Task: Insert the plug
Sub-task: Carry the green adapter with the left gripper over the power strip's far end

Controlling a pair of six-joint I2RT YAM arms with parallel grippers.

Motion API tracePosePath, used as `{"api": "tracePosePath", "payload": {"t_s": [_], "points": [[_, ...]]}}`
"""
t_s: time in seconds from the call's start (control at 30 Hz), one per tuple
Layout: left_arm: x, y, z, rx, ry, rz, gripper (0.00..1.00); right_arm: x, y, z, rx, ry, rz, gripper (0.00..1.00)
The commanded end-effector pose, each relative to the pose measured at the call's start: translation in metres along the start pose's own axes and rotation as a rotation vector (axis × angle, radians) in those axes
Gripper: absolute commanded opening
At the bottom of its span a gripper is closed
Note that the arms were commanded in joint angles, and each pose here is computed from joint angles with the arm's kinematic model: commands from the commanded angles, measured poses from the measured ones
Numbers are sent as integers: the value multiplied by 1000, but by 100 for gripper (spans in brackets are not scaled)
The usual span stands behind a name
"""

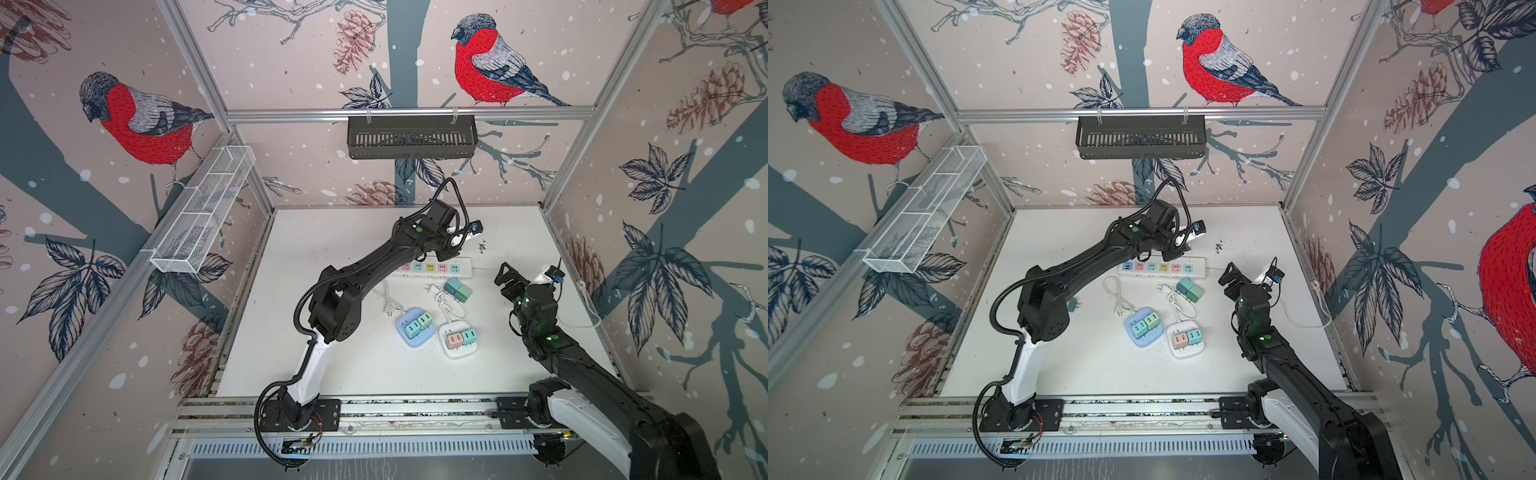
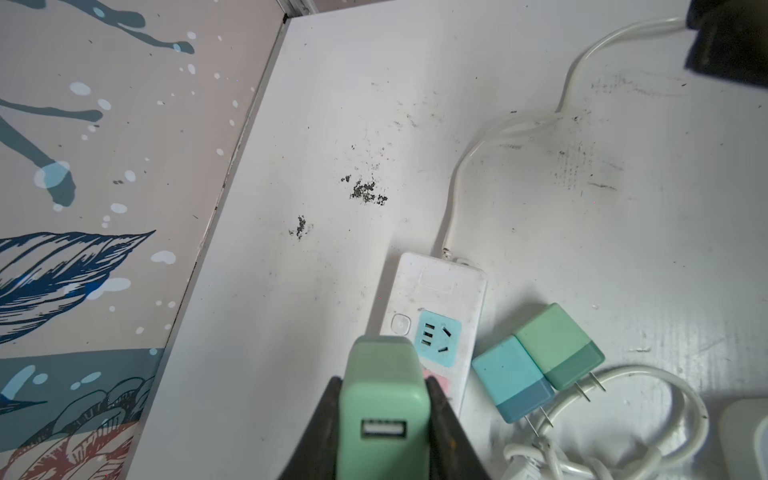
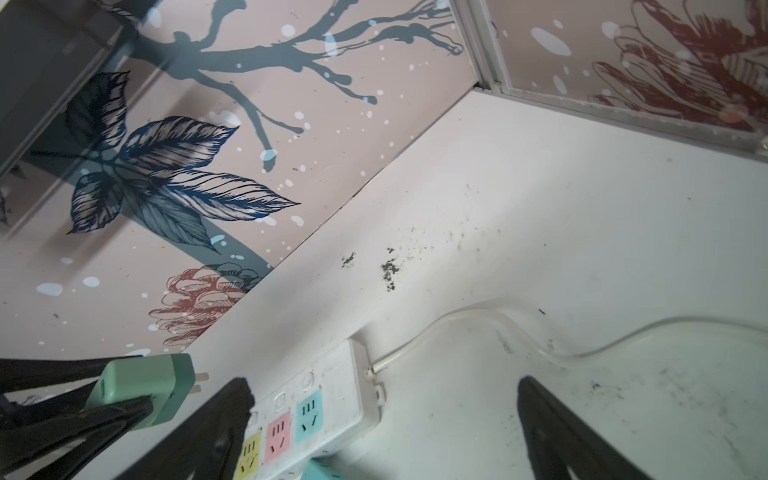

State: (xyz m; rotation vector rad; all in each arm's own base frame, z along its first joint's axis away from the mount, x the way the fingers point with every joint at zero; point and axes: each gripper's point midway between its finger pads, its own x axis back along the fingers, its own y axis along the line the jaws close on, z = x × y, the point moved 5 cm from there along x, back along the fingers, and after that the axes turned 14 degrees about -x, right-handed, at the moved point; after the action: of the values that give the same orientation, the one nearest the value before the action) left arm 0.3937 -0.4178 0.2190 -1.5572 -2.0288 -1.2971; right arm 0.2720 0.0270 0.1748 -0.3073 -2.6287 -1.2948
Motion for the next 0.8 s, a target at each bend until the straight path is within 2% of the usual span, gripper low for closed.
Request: {"api": "tracePosePath", "payload": {"t_s": [0.0, 0.5, 0.77], "points": [[-10, -6, 7, -49, 45, 47, 0, -1, -2, 0, -62, 21, -18, 100], [-74, -26, 37, -87, 75, 170, 0, -11, 0, 9, -40, 99, -6, 99], [-76, -38, 43, -90, 79, 238, 0, -14, 1, 14, -45, 122, -9, 99]]}}
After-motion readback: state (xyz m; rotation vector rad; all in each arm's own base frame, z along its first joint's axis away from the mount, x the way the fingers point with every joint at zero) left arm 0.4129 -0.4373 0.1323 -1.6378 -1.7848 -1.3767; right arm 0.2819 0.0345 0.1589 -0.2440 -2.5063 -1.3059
